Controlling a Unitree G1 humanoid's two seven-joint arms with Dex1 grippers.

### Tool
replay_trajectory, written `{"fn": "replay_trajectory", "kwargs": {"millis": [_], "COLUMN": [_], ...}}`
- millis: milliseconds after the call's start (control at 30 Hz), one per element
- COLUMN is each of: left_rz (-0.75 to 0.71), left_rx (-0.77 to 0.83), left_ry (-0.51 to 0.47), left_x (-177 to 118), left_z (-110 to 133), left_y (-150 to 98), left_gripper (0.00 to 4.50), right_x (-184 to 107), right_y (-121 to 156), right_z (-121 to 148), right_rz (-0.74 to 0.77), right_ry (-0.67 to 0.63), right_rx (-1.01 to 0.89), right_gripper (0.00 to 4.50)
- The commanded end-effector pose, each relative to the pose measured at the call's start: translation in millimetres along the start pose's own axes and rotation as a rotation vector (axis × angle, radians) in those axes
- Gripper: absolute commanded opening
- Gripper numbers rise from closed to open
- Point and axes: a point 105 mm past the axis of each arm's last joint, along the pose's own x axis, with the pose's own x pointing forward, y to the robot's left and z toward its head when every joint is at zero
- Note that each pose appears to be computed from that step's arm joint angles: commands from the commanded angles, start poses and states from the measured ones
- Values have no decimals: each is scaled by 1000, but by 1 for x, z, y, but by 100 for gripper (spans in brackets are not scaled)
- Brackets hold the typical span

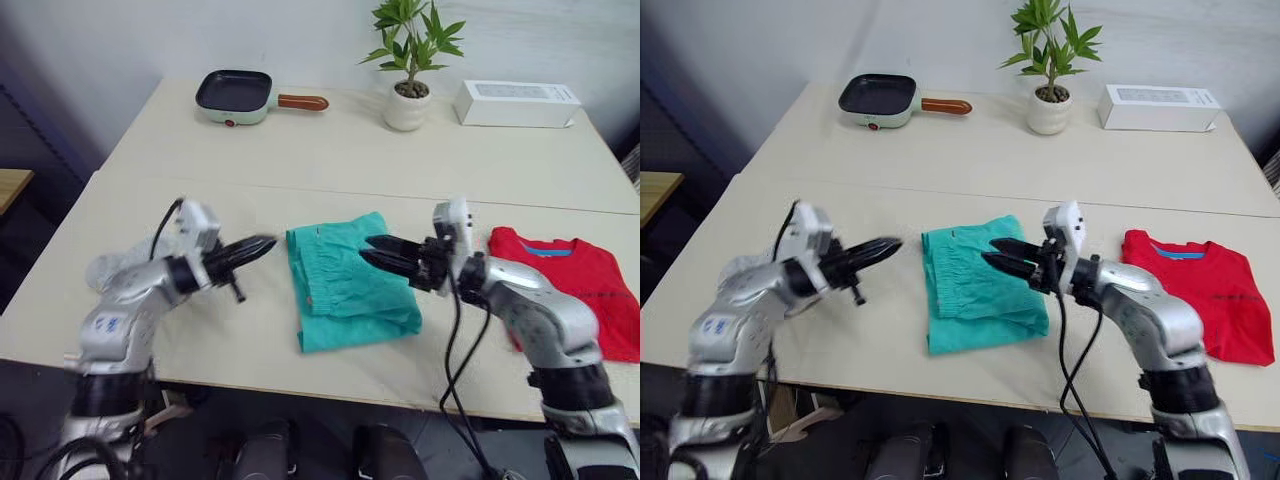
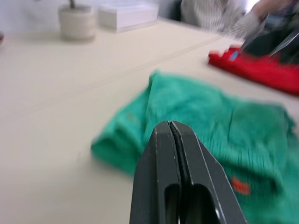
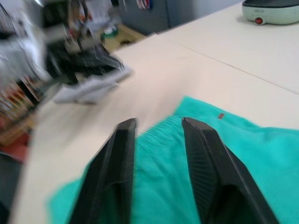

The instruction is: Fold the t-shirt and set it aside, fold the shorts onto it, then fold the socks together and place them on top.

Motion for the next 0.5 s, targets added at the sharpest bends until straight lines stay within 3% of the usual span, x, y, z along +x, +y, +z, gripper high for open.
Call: {"fn": "replay_trajectory", "kwargs": {"millis": [33,133,233,400,500], "left_rz": [-62,-117,-128,-63,-53], "left_rx": [60,100,80,40,32], "left_ry": [115,222,246,345,350], "left_x": [32,56,65,53,45], "left_z": [-28,-65,-81,-111,-116], "left_y": [-9,-19,-23,-21,-23], "left_gripper": [0,0,0,0,0], "right_x": [12,26,28,-3,-22], "right_y": [-3,-14,-29,-80,-102], "right_z": [-12,-39,-52,-66,-67], "right_rz": [61,19,-45,-302,-416], "right_ry": [5,51,61,75,78], "right_rx": [-55,-115,-125,-74,-7], "right_gripper": [17,4,4,4,4]}}
